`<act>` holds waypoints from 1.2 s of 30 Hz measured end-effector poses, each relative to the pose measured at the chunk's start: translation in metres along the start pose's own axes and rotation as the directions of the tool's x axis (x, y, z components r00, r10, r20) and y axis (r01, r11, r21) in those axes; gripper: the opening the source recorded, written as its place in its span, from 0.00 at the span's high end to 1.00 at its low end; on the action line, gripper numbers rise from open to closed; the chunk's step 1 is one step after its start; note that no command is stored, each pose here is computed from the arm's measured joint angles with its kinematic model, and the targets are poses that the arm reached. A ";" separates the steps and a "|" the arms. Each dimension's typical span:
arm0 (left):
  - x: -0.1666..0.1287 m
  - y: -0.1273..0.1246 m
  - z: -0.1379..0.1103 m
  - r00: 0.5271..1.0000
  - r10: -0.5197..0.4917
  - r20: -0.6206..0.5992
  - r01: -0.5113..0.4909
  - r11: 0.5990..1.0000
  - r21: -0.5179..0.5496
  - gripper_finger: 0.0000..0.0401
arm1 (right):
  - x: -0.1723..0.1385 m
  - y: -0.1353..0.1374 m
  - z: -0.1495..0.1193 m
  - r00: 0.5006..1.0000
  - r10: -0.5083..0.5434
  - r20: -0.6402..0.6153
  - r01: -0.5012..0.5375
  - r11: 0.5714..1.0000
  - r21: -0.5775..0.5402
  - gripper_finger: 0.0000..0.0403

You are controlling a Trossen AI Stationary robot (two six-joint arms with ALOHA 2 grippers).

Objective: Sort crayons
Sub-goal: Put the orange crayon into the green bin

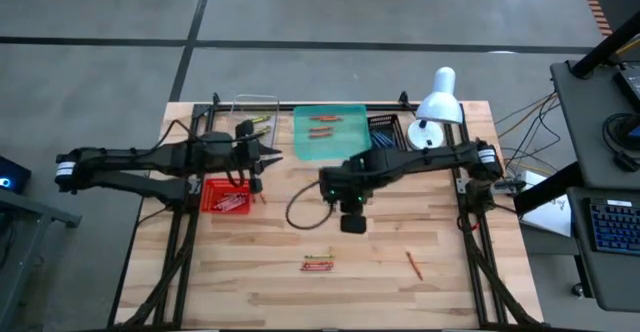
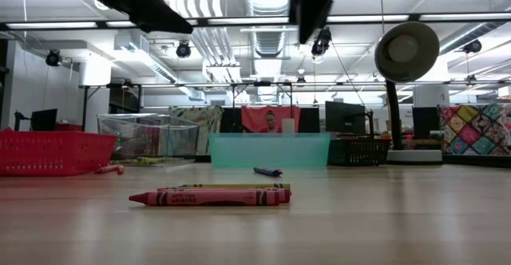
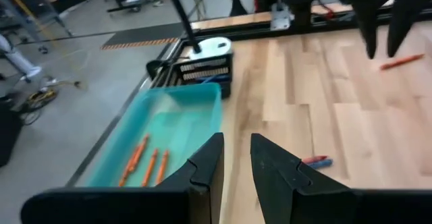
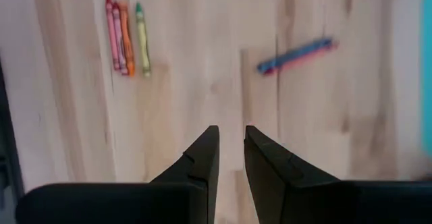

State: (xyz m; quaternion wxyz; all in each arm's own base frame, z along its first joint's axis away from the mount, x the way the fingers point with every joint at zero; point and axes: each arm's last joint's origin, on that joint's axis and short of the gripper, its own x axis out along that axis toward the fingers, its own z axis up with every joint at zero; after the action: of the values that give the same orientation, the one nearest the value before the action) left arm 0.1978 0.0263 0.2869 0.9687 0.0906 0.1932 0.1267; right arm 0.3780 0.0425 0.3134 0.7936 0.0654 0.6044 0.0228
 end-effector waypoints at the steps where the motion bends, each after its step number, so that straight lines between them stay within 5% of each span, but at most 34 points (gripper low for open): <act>1: 0.002 -0.001 0.001 1.000 -0.010 0.007 0.010 1.000 -0.001 0.86 | 0.003 0.002 -0.005 1.000 0.000 -0.012 0.000 1.000 0.019 0.85; 12: 0.010 -0.002 0.003 0.999 -0.009 0.037 0.009 1.000 0.005 0.86 | 0.013 0.007 -0.068 0.999 0.005 -0.043 0.009 0.945 0.326 0.85; 19: 0.009 -0.001 0.007 0.997 0.000 0.078 0.000 1.000 -0.002 0.86 | 0.030 0.013 -0.122 0.986 -0.008 -0.164 0.116 0.746 0.656 0.85; 25: 0.008 0.000 0.013 0.991 0.012 0.136 -0.013 1.000 0.009 0.86 | 0.050 0.035 -0.160 0.943 0.095 -0.320 0.200 0.608 0.769 0.85; 36: 0.007 0.002 0.021 0.976 0.029 0.217 -0.038 0.999 0.038 0.86 | 0.080 0.067 -0.186 0.948 0.095 -0.303 0.199 0.567 0.799 0.81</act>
State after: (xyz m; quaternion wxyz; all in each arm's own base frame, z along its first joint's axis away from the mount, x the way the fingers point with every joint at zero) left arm 0.2117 0.0274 0.3041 0.9796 0.1272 0.0877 0.1286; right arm 0.2235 0.1327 0.1978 0.5658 0.4039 0.6645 -0.2741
